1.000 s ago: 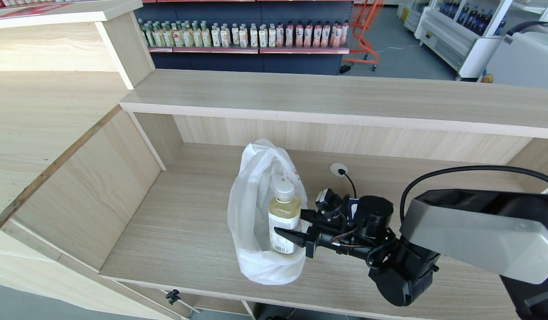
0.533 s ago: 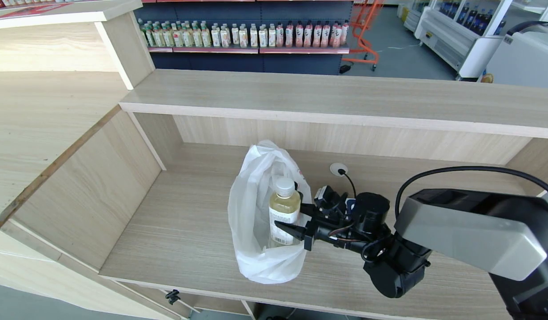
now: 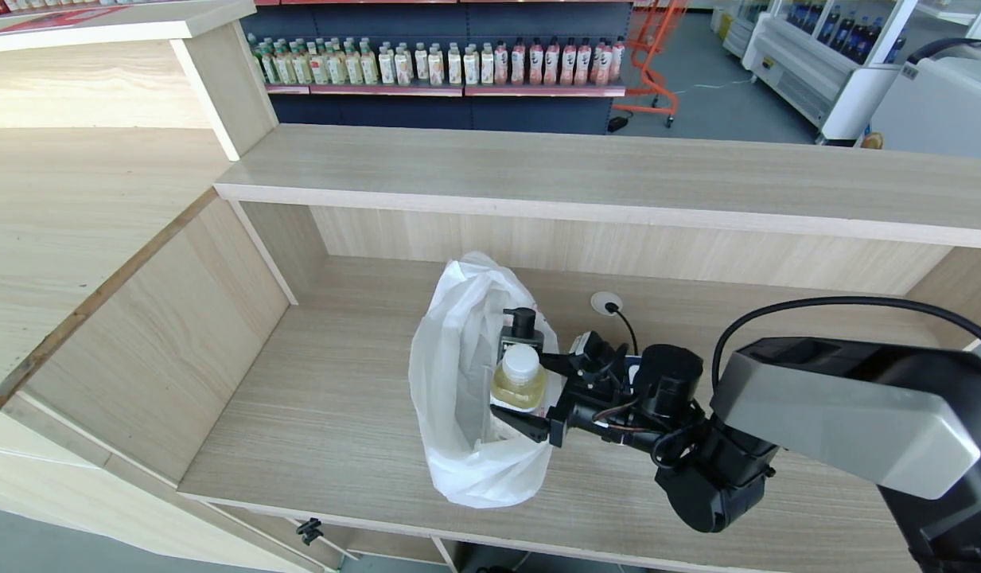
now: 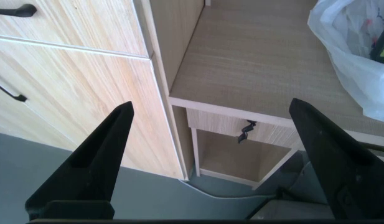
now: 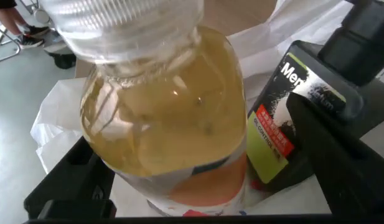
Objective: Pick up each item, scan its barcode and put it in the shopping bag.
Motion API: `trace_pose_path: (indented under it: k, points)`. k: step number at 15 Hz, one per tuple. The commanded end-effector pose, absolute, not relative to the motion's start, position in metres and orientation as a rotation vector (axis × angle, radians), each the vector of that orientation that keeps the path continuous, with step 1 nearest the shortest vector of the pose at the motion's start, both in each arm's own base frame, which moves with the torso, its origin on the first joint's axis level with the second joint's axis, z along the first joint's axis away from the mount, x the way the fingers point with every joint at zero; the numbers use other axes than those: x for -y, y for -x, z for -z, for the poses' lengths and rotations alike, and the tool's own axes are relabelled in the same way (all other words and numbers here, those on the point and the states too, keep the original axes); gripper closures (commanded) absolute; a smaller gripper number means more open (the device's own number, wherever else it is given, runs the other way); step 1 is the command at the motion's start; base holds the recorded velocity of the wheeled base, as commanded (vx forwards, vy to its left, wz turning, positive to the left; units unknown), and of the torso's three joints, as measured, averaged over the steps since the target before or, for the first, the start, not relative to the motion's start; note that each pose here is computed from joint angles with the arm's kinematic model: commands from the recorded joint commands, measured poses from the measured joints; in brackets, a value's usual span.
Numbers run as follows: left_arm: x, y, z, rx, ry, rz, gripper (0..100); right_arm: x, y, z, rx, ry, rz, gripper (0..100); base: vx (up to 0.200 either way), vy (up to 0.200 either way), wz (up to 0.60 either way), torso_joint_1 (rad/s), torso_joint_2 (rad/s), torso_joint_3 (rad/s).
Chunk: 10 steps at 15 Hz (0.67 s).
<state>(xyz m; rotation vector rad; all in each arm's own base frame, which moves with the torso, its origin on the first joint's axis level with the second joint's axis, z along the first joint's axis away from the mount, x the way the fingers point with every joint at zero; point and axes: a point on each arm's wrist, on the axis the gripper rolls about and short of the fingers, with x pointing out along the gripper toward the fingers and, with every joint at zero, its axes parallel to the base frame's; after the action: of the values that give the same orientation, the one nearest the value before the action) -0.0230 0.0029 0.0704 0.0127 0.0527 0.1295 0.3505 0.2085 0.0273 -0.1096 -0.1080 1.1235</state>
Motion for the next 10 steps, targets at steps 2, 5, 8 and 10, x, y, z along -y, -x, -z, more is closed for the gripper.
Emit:
trace_pose_path:
  k: [2, 5, 8, 10]
  points:
    - [-0.003, 0.023, -0.07, -0.053, -0.013, -0.13, 0, -0.207, -0.343, -0.054, 0.116, 0.041, -1.129, 0, 0.0, 0.0, 0.0, 0.0, 0.0, 0.0]
    - [-0.003, 0.023, -0.07, -0.053, -0.013, -0.13, 0, -0.2, -0.326, -0.084, 0.089, -0.07, -1.14, 0, 0.0, 0.0, 0.0, 0.0, 0.0, 0.0]
    - [-0.003, 0.023, -0.07, -0.053, -0.013, -0.13, 0, -0.188, -0.311, -0.113, 0.081, -0.163, -1.139, 0, 0.0, 0.0, 0.0, 0.0, 0.0, 0.0]
    - [-0.003, 0.023, -0.07, -0.053, -0.013, -0.13, 0, -0.168, -0.304, -0.131, 0.093, -0.184, -1.098, 0, 0.0, 0.0, 0.0, 0.0, 0.0, 0.0]
